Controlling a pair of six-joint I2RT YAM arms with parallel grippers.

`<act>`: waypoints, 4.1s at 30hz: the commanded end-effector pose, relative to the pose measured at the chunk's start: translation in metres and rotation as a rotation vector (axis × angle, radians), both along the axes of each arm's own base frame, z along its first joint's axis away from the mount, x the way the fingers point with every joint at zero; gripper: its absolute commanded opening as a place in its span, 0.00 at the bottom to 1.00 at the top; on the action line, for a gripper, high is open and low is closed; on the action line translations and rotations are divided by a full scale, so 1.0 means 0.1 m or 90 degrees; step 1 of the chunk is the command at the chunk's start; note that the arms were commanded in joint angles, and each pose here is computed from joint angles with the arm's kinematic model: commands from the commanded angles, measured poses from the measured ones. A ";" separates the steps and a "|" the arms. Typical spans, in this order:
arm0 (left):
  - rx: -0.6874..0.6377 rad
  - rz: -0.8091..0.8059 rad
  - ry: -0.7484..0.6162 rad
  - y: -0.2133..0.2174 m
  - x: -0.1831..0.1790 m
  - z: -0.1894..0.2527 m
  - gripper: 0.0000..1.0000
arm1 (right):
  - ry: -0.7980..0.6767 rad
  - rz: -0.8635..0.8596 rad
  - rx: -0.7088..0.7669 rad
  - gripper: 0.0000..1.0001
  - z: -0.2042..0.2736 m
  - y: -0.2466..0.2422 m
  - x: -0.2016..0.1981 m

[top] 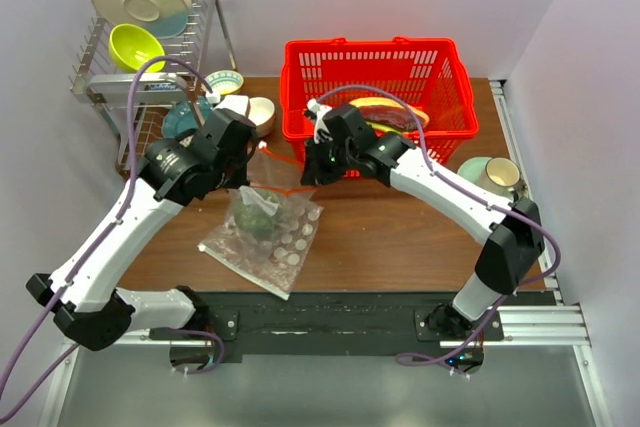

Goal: Place the food in the zip-top bag and seal the zipper
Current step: Adjust the zipper food storage bag at the center of the board, then pick up the fake vegetable from the bin, then adjust the bin at the center of the board.

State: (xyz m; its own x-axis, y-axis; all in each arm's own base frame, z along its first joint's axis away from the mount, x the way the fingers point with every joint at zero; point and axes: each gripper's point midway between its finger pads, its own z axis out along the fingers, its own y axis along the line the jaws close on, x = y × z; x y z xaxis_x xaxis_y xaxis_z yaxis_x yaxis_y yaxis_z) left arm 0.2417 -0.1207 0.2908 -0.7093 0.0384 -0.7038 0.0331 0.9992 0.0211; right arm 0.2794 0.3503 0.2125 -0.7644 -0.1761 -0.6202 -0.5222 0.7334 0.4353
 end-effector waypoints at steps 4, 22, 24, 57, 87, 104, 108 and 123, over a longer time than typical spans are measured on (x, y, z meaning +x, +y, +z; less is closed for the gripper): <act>-0.006 -0.011 -0.032 -0.05 0.14 -0.11 0.00 | -0.165 -0.019 0.061 0.47 1.10 -0.13 0.31; -0.083 -0.118 -0.055 -0.45 0.22 -0.25 0.00 | -0.193 -0.342 -0.015 0.43 1.30 -1.86 2.20; -0.085 -0.125 -0.056 -0.46 0.21 -0.27 0.00 | -0.194 -0.353 -0.078 0.46 1.10 -2.01 2.31; -0.141 -0.179 -0.068 -0.56 0.07 -0.35 0.00 | 0.062 -0.206 -0.421 0.78 -1.35 -2.83 2.41; -0.150 -0.181 -0.060 -0.62 0.08 -0.37 0.00 | -0.195 -0.194 -0.116 0.00 0.63 -2.25 2.35; -0.173 -0.179 -0.068 -0.63 0.05 -0.35 0.00 | -0.239 -0.143 0.046 0.00 1.20 -1.91 1.94; -0.175 -0.179 -0.069 -0.64 0.05 -0.35 0.00 | -0.245 -0.084 0.141 0.00 1.34 -1.69 1.72; -0.211 -0.186 -0.098 -0.68 0.04 -0.12 0.00 | -0.349 0.041 0.492 0.00 2.32 -1.29 0.72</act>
State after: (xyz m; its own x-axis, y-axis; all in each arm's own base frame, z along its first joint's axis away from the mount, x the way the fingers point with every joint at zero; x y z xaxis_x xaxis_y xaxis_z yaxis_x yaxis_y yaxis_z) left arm 0.2417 -0.1820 0.2475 -0.6383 0.0585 -0.7675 0.3264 0.9236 -0.2010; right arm 0.3954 0.2029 0.3941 -0.3807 0.2930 -0.8770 -0.7120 0.5123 0.4802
